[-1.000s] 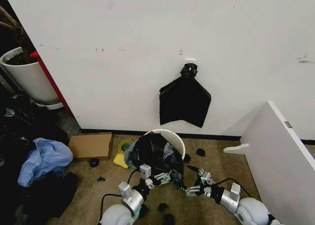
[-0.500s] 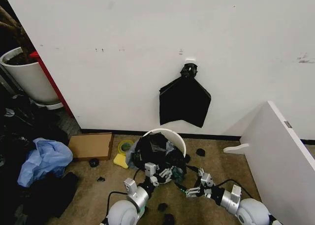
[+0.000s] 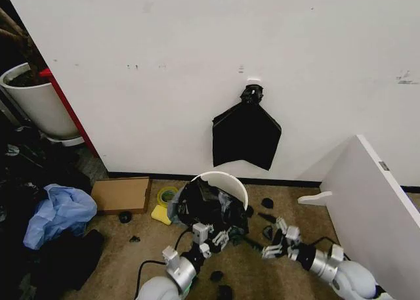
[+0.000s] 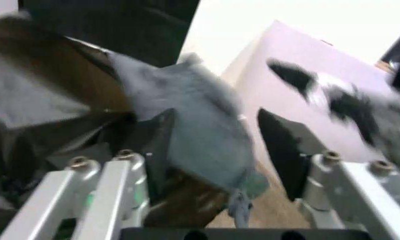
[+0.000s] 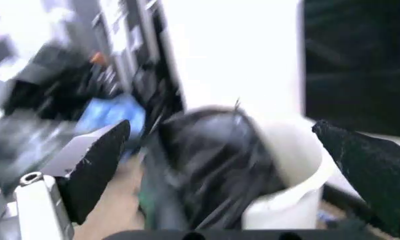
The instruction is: Place the garbage bag over the trash bin.
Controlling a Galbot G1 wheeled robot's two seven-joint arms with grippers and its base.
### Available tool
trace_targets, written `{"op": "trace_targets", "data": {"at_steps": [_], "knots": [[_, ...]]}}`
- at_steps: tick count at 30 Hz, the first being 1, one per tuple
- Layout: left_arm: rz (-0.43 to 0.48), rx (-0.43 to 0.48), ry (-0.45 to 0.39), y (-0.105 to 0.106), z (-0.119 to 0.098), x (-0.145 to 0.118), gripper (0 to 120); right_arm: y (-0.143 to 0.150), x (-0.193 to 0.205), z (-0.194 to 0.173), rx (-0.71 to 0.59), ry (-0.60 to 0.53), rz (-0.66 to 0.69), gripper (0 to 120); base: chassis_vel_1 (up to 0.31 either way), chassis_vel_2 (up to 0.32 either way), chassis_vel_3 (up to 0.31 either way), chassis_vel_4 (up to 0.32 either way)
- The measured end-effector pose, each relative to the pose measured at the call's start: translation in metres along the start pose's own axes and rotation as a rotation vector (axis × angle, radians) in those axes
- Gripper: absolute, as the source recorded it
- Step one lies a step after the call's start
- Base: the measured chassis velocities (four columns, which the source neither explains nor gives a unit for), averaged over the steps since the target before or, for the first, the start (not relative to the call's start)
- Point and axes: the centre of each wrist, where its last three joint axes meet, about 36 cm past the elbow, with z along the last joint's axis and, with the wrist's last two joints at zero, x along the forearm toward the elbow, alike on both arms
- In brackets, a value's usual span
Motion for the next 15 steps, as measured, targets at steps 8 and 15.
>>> {"op": "trace_targets", "data": {"at_steps": [8, 15], "knots": [[0.058, -0.087, -0.030, -0.004, 0.002, 0.030, 91, 0.003, -0.068, -0.033, -0.071, 0.046, 0.372, 100, 0.000, 0.000, 0.000, 0.000], [-0.080, -0.178, -0.098, -0.009, -0.016, 0.061, 100, -0.010, -0.126, -0.054, -0.094, 0.278, 0.390, 100, 0.000, 0.000, 0.000, 0.000]]}}
